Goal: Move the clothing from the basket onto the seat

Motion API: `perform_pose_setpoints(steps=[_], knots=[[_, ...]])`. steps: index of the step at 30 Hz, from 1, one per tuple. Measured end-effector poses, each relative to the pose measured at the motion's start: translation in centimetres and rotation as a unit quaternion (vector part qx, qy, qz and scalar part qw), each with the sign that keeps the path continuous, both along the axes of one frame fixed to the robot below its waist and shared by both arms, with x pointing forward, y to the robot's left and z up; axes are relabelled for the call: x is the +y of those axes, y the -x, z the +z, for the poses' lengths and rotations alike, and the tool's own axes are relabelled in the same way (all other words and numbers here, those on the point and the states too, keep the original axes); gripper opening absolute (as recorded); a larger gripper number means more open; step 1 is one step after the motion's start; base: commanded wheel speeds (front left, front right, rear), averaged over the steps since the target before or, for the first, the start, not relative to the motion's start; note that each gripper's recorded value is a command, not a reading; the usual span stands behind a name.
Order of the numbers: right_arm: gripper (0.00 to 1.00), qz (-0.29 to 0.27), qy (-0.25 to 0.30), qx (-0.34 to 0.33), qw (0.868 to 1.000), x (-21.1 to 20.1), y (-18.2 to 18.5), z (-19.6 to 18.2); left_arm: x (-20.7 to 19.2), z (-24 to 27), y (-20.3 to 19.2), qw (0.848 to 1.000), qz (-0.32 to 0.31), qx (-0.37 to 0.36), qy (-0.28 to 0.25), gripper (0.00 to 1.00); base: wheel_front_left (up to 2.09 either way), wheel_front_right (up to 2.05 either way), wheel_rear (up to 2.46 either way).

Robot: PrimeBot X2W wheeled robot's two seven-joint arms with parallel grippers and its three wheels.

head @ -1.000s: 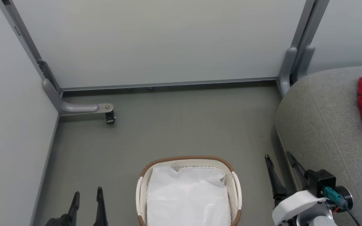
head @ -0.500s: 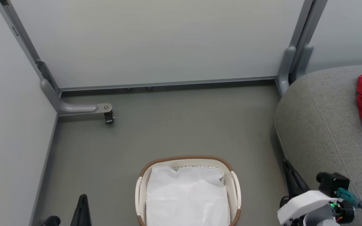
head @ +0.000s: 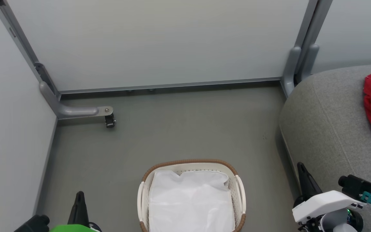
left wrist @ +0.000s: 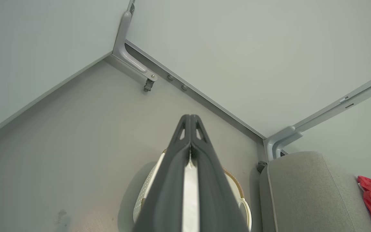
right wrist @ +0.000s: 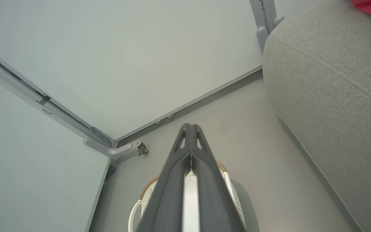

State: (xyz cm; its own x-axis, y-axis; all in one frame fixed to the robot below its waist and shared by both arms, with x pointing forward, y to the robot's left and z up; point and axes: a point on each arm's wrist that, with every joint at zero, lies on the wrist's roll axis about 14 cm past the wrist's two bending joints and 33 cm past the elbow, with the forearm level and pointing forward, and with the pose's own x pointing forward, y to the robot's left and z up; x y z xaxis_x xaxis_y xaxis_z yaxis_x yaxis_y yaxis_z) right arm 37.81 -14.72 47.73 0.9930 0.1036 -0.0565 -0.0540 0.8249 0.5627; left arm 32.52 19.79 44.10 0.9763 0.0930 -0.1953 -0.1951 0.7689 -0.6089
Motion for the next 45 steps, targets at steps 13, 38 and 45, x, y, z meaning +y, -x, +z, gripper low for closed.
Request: perform_pose_setpoints(steps=[13,38,45], knots=[[0.00,-0.023,-0.090,0.013,0.996,-1.1,-0.3,0.3,0.2,0.7,-1.1,0.997,0.012,-0.009,0.082,0.00,0.00,0.00,0.00],[0.00,-0.049,-0.238,0.025,0.970,-2.7,-0.6,0.7,0.4,2.3,-3.0,0.975,0.021,-0.036,0.220,0.00,0.00,0.00,0.00],[0.00,-0.053,-0.272,0.024,0.961,-3.0,-0.7,0.9,0.3,2.6,-3.4,0.967,0.021,-0.042,0.250,0.00,0.00,0.00,0.00]])
